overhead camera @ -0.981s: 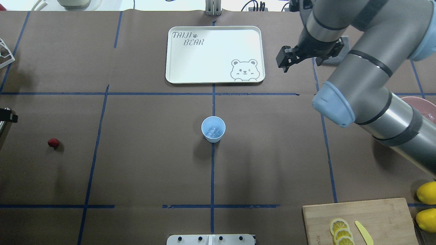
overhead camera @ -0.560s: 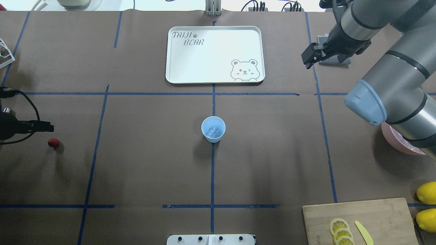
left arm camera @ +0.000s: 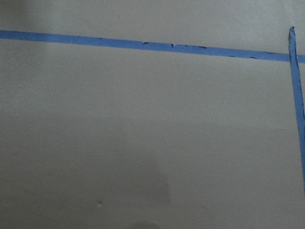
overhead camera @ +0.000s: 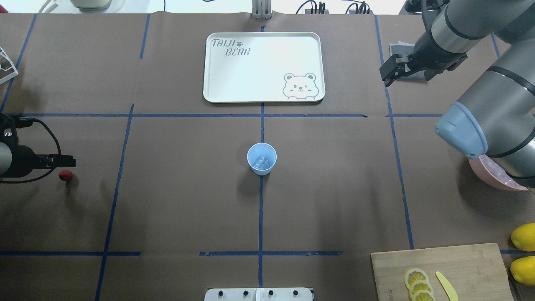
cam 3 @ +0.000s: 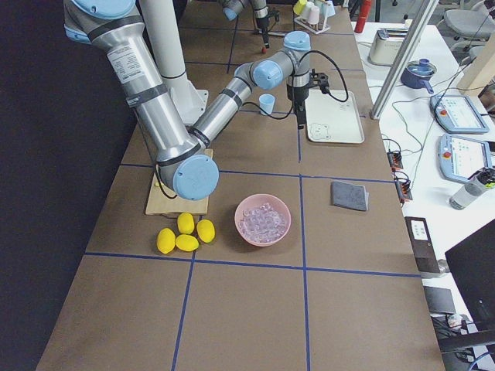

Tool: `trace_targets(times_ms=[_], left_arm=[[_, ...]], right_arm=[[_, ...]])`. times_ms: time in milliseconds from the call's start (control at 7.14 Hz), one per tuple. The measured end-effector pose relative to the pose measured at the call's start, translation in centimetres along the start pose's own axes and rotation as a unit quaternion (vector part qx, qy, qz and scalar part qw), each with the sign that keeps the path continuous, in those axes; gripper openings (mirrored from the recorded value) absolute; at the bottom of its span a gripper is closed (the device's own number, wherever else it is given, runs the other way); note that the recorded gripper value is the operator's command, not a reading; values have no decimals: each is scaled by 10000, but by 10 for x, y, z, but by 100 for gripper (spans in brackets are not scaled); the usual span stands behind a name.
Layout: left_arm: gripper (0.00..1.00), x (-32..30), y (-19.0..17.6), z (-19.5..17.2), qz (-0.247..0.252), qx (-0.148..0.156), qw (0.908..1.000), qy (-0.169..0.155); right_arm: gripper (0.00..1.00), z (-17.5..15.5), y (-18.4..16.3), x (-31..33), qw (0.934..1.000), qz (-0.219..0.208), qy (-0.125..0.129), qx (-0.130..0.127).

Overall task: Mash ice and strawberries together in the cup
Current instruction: 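Grasp the red strawberry with the left gripper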

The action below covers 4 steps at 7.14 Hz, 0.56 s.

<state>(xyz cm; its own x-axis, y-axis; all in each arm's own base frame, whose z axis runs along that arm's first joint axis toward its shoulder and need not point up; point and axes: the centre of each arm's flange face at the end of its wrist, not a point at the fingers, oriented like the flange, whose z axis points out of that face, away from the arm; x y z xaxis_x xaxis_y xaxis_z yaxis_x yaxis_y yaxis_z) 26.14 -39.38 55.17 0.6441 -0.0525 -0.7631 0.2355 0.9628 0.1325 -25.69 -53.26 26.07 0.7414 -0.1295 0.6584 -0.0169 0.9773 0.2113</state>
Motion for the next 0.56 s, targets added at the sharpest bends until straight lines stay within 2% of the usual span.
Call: trace_targets(times_ms=[560], left_arm=[[93,2,12,19,53,-5,9999,-158]], right_arm=[[99,0,2,1,9999,-75,-50,59]])
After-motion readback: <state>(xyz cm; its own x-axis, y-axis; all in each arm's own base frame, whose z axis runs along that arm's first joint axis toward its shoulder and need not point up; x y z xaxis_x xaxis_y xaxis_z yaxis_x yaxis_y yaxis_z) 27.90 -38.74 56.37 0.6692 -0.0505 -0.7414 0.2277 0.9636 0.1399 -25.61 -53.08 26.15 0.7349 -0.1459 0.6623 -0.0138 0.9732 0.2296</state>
